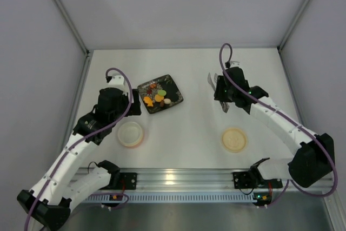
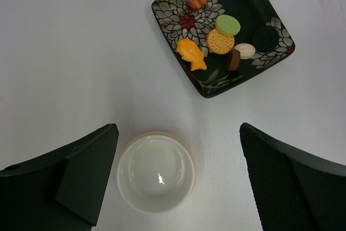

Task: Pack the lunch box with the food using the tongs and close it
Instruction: Pick up the fake food from the plate.

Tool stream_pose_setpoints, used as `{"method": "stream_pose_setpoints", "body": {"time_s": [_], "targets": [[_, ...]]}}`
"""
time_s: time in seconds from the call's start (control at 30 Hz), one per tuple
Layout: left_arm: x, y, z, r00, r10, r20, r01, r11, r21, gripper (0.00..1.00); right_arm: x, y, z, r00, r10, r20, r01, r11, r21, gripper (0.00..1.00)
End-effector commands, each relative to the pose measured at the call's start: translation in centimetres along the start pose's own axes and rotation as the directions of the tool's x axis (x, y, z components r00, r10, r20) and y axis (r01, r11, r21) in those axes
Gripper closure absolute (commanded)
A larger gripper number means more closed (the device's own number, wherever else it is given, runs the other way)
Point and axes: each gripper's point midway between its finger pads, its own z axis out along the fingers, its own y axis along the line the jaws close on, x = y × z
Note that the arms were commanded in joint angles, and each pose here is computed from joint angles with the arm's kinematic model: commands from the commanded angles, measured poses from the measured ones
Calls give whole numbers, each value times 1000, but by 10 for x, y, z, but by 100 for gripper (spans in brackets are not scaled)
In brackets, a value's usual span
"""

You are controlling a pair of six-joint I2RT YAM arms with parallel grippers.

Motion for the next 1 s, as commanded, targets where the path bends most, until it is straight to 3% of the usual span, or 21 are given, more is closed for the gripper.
{"method": "stream_pose_setpoints", "body": {"time_s": [0.0, 0.6, 0.97], "targets": [[-11, 10, -11, 998, -20, 52, 22, 999, -44, 1, -7, 30, -37, 998, -56, 24, 58, 992, -112, 61], [2, 19, -16, 998, -30, 58, 33, 997, -65, 1, 42, 161, -68, 962, -272, 8, 258, 902, -346, 65], [4, 20, -16, 998, -28, 60, 31, 998, -63, 1, 77, 191, -38, 941, -336, -31, 318, 913, -255, 64]]}}
